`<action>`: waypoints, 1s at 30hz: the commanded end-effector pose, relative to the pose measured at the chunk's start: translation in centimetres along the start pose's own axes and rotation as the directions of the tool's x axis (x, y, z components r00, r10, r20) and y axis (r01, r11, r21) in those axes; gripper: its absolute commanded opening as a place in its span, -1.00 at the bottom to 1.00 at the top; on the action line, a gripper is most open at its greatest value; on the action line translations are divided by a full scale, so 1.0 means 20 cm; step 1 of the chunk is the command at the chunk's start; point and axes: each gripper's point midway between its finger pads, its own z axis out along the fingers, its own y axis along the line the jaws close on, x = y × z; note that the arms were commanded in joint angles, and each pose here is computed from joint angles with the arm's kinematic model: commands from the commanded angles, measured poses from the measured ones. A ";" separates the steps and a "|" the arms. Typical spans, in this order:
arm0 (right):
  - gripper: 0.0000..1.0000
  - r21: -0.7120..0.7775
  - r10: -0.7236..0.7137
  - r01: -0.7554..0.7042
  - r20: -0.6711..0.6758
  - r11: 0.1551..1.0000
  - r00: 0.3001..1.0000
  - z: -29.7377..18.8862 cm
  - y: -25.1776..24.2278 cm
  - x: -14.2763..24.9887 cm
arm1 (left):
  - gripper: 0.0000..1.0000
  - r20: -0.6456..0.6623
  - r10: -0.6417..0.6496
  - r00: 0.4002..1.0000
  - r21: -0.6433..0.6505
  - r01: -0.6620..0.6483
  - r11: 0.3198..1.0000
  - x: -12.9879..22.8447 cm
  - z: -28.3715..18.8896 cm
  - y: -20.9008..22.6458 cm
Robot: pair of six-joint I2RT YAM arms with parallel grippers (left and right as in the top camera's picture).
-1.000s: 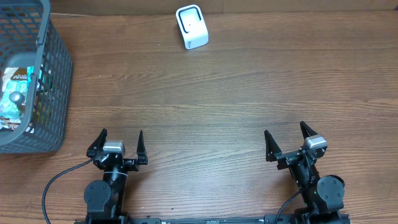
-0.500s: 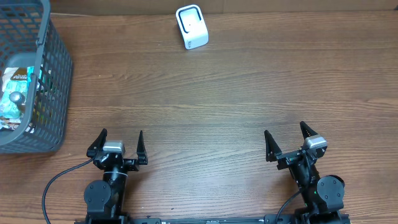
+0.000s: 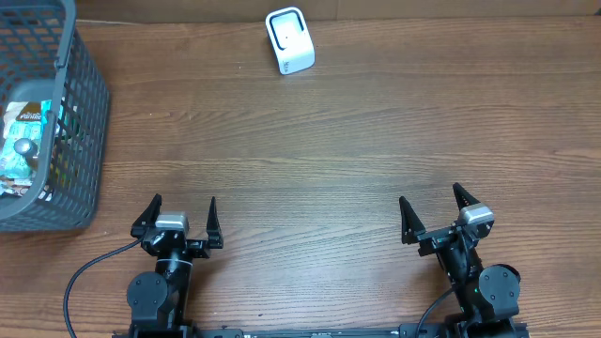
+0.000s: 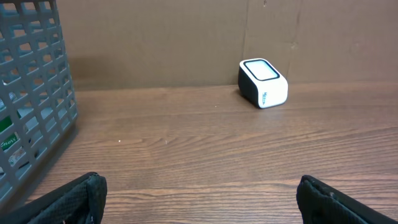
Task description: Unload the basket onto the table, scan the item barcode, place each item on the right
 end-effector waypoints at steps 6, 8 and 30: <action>1.00 0.012 -0.004 0.004 0.003 1.000 1.000 0.00 -0.01 0.01 | 0.99 0.005 0.012 1.000 -0.004 -0.012 1.000 0.00 0.00 0.00; 1.00 0.012 -0.004 0.004 0.003 1.000 1.000 0.00 -0.01 0.01 | 0.99 0.005 0.013 1.000 -0.004 -0.013 1.000 0.00 0.00 0.00; 1.00 0.012 -0.004 0.004 0.003 1.000 1.000 0.00 -0.01 0.01 | 1.00 0.236 0.043 0.971 -0.023 -0.039 0.999 -0.44 -0.10 0.01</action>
